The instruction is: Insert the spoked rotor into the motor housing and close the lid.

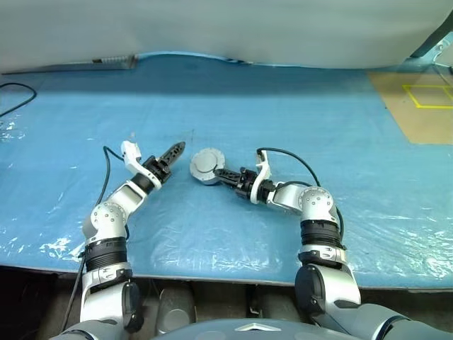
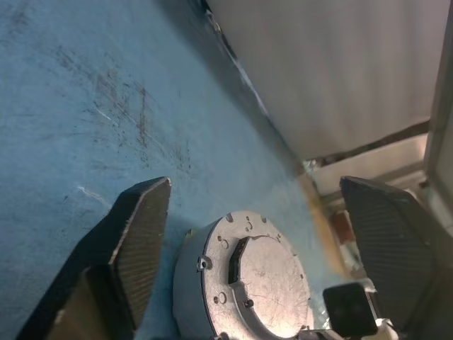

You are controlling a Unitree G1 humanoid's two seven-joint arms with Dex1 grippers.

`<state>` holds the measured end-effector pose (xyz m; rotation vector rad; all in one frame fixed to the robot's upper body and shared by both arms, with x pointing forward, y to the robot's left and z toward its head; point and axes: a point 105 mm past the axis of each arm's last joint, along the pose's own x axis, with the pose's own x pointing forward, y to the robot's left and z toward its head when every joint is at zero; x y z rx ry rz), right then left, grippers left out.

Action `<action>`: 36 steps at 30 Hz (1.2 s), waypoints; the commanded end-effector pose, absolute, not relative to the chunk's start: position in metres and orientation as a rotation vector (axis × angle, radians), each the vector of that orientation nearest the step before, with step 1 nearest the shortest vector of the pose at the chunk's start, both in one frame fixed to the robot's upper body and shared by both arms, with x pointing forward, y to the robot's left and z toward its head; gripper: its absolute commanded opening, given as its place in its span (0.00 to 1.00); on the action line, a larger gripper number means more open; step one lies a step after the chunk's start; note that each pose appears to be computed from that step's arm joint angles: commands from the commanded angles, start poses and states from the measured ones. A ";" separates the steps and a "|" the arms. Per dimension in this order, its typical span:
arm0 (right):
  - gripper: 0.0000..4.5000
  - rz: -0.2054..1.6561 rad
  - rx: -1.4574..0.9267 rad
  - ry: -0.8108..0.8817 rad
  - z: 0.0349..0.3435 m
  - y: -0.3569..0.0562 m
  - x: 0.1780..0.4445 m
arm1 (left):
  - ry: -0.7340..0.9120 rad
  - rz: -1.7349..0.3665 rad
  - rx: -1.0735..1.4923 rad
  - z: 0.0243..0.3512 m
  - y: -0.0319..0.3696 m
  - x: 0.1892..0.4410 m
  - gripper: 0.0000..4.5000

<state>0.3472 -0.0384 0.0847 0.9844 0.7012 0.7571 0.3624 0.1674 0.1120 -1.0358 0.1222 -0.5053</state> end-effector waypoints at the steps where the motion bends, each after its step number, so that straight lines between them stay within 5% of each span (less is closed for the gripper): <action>1: 0.25 0.787 1.012 0.584 0.115 -0.041 0.358 | 0.087 -0.504 -1.181 0.119 0.173 0.362 1.00; 18: 0.25 0.970 1.027 0.574 0.157 0.001 0.342 | 0.215 -0.552 -1.442 0.102 0.132 0.360 1.00; 33: 0.25 1.028 1.044 0.661 0.150 0.016 0.323 | 0.230 -0.726 -1.572 0.118 0.111 0.349 1.00; 36: 0.25 1.030 1.043 0.665 0.150 0.015 0.322 | 0.243 -0.729 -1.592 0.117 0.110 0.347 0.80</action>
